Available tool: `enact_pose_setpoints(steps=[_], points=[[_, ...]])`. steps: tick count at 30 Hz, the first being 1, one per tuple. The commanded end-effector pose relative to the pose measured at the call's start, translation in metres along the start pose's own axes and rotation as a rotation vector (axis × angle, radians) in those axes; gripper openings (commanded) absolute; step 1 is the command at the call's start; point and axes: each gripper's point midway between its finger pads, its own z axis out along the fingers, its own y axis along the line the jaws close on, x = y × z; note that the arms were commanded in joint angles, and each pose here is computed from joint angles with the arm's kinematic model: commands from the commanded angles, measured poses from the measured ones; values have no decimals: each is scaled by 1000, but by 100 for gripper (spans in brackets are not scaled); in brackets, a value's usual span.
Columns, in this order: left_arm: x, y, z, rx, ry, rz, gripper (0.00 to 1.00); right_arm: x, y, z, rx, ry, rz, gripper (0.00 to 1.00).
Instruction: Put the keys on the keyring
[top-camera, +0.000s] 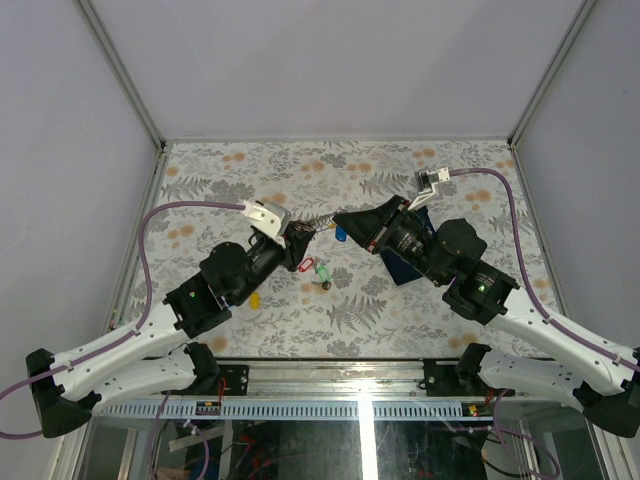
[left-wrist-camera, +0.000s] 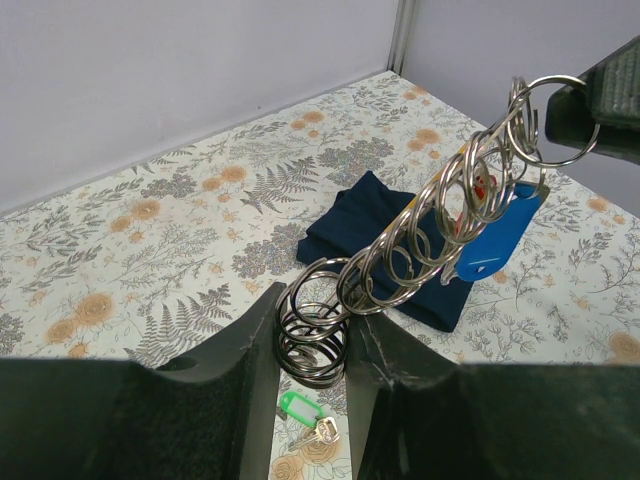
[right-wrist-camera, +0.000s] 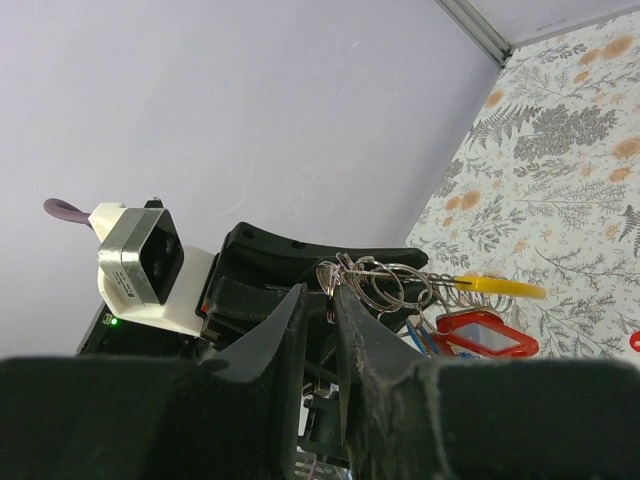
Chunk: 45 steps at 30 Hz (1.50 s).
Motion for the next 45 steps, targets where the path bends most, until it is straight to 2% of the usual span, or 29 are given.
enact_pose_setpoints(steps=[1, 19, 26, 31, 34, 36, 39, 45], points=[[-39, -5, 0, 15, -127, -45, 0, -11, 9, 3, -31, -55, -15, 22], [-39, -3, -1, 7, -128, -42, 0, -6, 0, 4, -3, -39, -24, 23], [-38, -3, -1, 8, -126, -43, 0, -4, 4, 5, -30, -31, -48, 11], [-37, -5, -2, 17, -123, -49, 0, -11, 5, 2, -48, -52, -197, 0], [-31, -15, -3, 76, -107, -49, 6, -19, 9, -3, -48, -56, -309, 0], [-25, -22, -3, 113, -93, -60, 16, -21, 10, -7, -42, -39, -382, 0], [-18, -33, -3, 168, -67, -83, 27, -19, 8, -11, -28, 22, -481, 0], [-8, -47, -10, 245, -22, -129, 42, -14, -1, -27, 3, 151, -684, 0]])
